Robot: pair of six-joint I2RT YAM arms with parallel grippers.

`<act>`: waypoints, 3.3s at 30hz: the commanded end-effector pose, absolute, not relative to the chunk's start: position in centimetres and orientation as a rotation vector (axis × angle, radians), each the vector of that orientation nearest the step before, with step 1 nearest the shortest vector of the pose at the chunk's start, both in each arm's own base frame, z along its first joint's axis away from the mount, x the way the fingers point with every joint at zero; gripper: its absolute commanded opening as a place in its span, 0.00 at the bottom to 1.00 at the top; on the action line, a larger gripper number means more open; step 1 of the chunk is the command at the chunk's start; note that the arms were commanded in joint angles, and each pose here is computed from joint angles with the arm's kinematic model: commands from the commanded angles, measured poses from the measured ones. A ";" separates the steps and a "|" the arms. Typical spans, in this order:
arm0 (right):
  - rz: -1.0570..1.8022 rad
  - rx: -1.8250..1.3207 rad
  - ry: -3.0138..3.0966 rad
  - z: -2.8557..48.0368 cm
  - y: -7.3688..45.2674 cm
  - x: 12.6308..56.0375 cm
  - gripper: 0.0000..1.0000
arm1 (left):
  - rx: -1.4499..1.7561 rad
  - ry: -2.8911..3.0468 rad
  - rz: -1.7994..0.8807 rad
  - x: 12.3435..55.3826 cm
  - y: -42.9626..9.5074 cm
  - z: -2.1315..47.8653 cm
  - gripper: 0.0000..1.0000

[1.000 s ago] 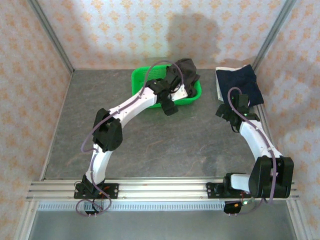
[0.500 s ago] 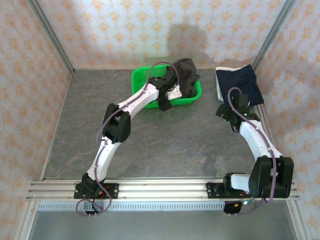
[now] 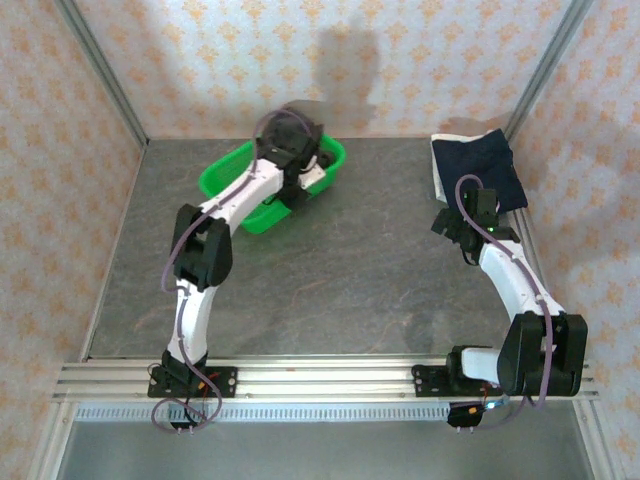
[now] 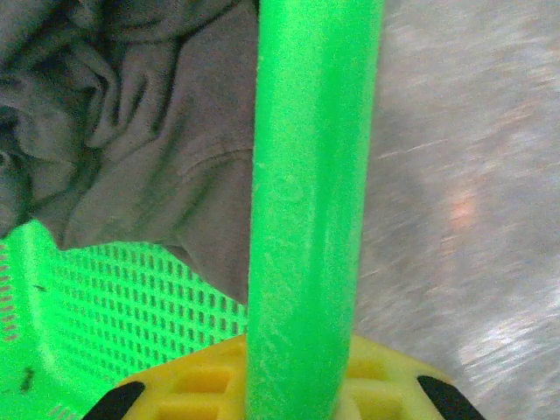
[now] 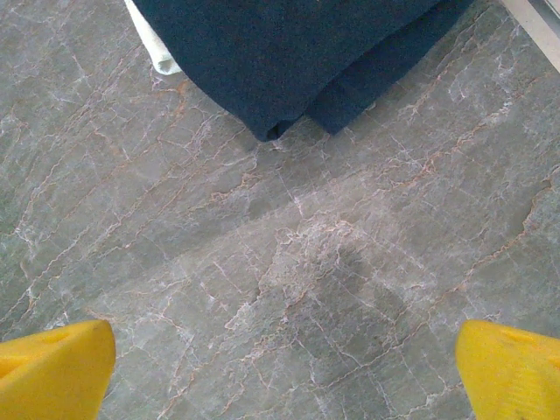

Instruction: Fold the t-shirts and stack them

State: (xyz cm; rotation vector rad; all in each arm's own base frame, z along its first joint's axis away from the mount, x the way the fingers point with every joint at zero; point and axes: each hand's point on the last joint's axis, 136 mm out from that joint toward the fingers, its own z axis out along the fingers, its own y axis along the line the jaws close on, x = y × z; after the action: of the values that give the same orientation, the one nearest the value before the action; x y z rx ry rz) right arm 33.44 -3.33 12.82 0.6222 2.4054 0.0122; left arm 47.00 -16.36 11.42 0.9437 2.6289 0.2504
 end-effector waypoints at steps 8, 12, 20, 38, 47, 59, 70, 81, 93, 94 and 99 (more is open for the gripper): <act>-0.030 0.629 2.410 12.7 -4.0 33.2 0.99 | 0.232 2.724 0.537 51.4 -1.1 13.0 0.00; -0.035 0.631 2.414 12.6 -4.1 33.1 0.99 | 0.161 2.728 0.585 51.9 1.5 13.0 0.00; -0.043 0.635 2.437 12.2 -4.1 33.2 0.99 | 0.098 2.757 0.750 51.6 4.8 12.2 0.00; -0.048 0.642 2.447 12.2 -4.1 33.5 0.99 | -0.059 2.752 0.821 50.7 11.1 12.8 0.00; -0.004 0.635 2.442 13.3 -3.6 34.0 0.99 | -0.146 2.667 0.572 50.7 8.6 17.6 0.64; 0.219 0.553 2.422 14.5 0.1 34.8 0.99 | -0.870 2.420 0.298 52.2 18.1 19.4 0.94; 0.297 0.444 2.412 15.6 2.7 34.2 0.97 | -1.145 2.345 0.181 54.9 23.8 11.4 0.90; 0.298 0.414 2.402 15.7 2.7 33.5 0.89 | -1.100 2.394 0.060 55.3 22.0 10.9 0.21; 0.379 0.410 2.376 16.2 3.7 34.0 0.82 | -0.665 2.014 -0.042 50.6 12.2 39.2 0.00; 0.390 0.407 2.374 16.3 3.9 34.1 0.81 | -0.606 1.972 -0.070 49.8 10.3 41.8 0.00; 0.426 0.388 2.360 16.9 4.4 34.3 0.79 | -0.307 1.742 -0.334 45.1 -0.4 53.1 0.00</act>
State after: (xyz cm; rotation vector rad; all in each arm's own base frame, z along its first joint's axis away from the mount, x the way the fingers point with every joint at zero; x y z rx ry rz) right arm 34.13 3.68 16.06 0.4075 2.3903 0.3812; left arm 46.77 4.07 47.63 -0.4793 1.8745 -0.2031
